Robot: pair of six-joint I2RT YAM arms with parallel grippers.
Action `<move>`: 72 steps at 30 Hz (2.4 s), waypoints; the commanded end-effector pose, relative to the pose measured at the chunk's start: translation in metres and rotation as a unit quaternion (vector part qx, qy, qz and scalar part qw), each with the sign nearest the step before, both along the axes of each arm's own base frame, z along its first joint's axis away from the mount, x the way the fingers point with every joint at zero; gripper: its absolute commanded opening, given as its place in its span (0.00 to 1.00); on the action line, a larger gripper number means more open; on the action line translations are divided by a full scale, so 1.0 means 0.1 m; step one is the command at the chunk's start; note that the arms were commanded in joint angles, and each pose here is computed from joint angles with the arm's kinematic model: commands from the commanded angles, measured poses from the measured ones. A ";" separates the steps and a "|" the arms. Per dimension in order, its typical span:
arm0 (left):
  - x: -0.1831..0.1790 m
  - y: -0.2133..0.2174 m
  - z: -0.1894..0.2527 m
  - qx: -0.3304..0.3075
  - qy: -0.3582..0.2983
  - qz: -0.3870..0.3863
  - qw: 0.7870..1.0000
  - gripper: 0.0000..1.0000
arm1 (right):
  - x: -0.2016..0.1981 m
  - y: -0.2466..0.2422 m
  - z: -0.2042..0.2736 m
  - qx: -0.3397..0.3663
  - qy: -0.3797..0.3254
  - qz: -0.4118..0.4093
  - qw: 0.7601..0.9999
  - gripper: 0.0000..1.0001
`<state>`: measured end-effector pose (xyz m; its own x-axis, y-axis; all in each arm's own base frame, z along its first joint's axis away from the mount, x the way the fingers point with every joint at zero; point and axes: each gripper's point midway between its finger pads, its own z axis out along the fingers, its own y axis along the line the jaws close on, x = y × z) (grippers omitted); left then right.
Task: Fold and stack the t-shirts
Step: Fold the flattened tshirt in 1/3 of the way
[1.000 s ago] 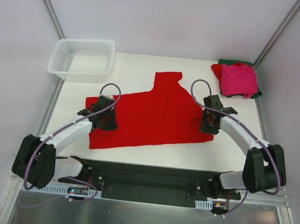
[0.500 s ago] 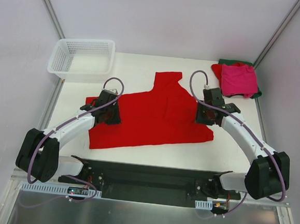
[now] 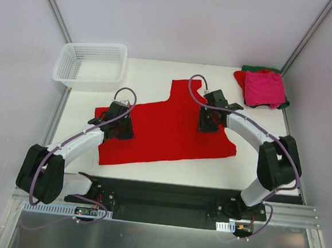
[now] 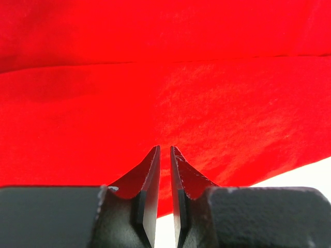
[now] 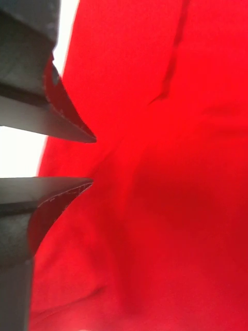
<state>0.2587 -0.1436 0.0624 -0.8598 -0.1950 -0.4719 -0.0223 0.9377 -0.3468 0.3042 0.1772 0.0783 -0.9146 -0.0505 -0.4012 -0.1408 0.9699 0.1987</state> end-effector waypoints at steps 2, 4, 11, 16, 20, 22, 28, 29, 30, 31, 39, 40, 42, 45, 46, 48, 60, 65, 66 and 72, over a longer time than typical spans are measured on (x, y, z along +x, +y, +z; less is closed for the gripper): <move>-0.03 -0.01 0.07 -0.009 -0.017 -0.004 1.000 0.13 | 0.47 0.50 0.09 0.063 -0.030 0.058 0.996 0.36; -0.03 0.00 0.08 -0.009 -0.020 -0.001 1.000 0.13 | 0.67 0.61 0.19 0.070 -0.051 0.072 0.994 0.36; -0.03 0.03 0.10 -0.005 -0.028 0.005 1.000 0.24 | 1.08 0.82 0.08 0.082 -0.041 0.095 0.991 0.36; -0.01 0.08 0.14 0.002 -0.042 0.013 0.999 0.42 | 1.16 0.91 -0.11 0.151 0.017 0.103 0.983 0.36; 0.00 0.10 0.23 -0.001 -0.059 0.020 0.998 0.52 | 1.20 0.88 -0.14 0.190 0.033 0.106 0.975 0.36; 0.01 0.10 0.25 -0.002 -0.063 0.021 0.998 0.56 | 1.20 0.86 -0.16 0.199 0.038 0.109 0.973 0.36; 0.02 0.09 0.27 -0.002 -0.065 0.021 0.998 0.66 | 1.28 0.66 -0.28 0.170 0.040 0.093 0.980 0.36; 0.02 0.09 0.26 -0.002 -0.063 0.020 0.998 0.66 | 1.27 0.60 -0.31 0.160 0.046 0.089 0.982 0.36; 0.02 0.10 0.26 -0.001 -0.064 0.021 0.998 0.66 | 1.29 0.57 -0.32 0.151 0.044 0.086 0.984 0.36; 0.02 0.09 0.26 -0.002 -0.064 0.022 0.998 0.66 | 1.31 0.51 -0.36 0.133 0.044 0.081 0.987 0.36; 0.03 0.14 0.26 0.007 -0.068 0.028 0.997 0.67 | 1.26 0.23 -0.56 0.071 0.079 0.059 0.993 0.36; 0.02 0.15 0.25 0.009 -0.066 0.029 0.997 0.66 | 1.27 0.19 -0.57 0.058 0.074 0.056 0.994 0.37; 0.03 0.15 0.26 0.010 -0.069 0.029 0.997 0.67 | 1.26 0.12 -0.59 0.041 0.075 0.053 0.995 0.37; 0.03 0.16 0.24 0.013 -0.066 0.030 0.997 0.67 | 1.30 -0.01 -0.58 0.004 0.065 0.044 0.997 0.36; 0.03 0.16 0.24 0.013 -0.066 0.030 0.997 0.66 | 1.28 -0.04 -0.59 -0.004 0.067 0.043 0.997 0.37; 0.04 0.15 0.24 0.013 -0.066 0.030 0.997 0.67 | 1.31 -0.11 -0.59 -0.023 0.063 0.040 0.997 0.37; 0.03 0.17 0.23 0.018 -0.064 0.030 0.997 0.67 | 1.32 -0.38 -0.53 -0.080 0.066 0.008 0.995 0.37; 0.04 0.16 0.22 0.018 -0.061 0.027 0.998 0.67 | 1.26 -0.53 -0.53 -0.105 0.072 -0.009 0.992 0.37; 0.04 0.16 0.21 0.019 -0.060 0.027 0.998 0.67 | 1.26 -0.56 -0.53 -0.110 0.072 -0.012 0.991 0.37; 0.04 0.17 0.21 0.021 -0.061 0.028 0.998 0.67 | 1.20 -0.70 -0.50 -0.127 0.080 -0.032 0.988 0.37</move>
